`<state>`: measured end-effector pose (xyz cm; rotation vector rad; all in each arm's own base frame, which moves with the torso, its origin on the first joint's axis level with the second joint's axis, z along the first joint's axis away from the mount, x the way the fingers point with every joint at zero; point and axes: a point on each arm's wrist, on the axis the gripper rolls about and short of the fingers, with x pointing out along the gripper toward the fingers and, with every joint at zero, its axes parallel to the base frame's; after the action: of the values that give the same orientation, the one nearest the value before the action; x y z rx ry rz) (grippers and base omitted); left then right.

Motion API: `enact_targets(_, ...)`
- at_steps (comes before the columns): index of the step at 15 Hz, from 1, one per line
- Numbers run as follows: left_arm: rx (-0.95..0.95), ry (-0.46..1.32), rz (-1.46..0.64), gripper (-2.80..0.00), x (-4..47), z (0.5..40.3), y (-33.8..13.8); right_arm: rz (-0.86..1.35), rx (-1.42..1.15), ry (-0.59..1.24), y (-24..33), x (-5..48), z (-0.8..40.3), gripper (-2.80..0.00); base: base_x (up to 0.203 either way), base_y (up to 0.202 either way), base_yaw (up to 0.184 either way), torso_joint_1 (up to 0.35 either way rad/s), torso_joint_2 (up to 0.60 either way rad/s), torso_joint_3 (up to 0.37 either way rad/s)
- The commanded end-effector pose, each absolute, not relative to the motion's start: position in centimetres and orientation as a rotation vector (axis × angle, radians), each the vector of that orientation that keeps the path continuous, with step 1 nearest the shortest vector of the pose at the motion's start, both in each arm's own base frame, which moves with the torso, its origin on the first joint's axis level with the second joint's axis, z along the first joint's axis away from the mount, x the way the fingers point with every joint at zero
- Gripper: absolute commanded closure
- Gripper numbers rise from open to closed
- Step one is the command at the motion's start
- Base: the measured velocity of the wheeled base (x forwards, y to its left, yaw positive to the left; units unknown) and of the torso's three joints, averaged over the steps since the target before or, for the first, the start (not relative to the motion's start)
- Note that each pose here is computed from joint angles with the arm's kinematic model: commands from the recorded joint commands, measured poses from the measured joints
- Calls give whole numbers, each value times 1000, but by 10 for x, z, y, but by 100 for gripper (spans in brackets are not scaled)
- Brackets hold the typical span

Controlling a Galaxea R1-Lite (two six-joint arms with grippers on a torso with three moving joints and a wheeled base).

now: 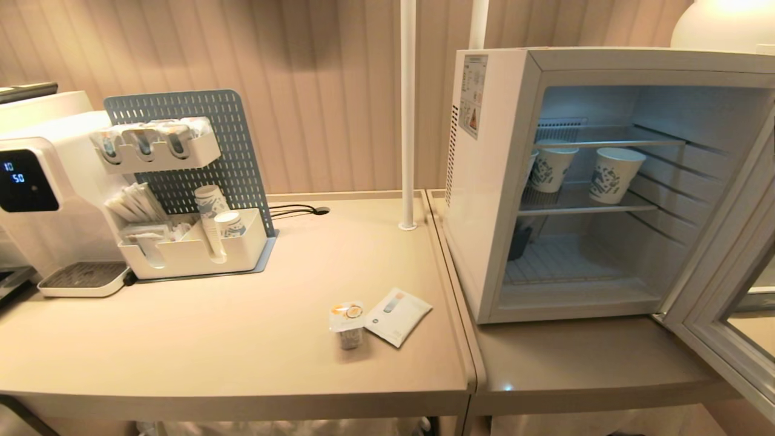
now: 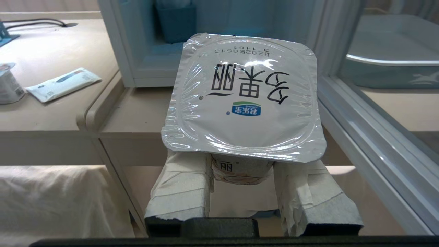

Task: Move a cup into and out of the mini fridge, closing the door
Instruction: Put the yoghurt in the freezer

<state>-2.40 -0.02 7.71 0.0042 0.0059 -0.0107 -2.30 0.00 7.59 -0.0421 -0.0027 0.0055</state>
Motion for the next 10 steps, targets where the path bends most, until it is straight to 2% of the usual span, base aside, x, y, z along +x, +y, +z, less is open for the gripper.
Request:
enact_targets(1,5,5,-11,0,-24,77,0,6,-43,0,0,-23,76,0,0,0,0,0,0,0)
enact_targets(10,5,4,-11,0,-24,77,0,6,-40,1,0,-23,76,0,0,0,0,0,0,0)
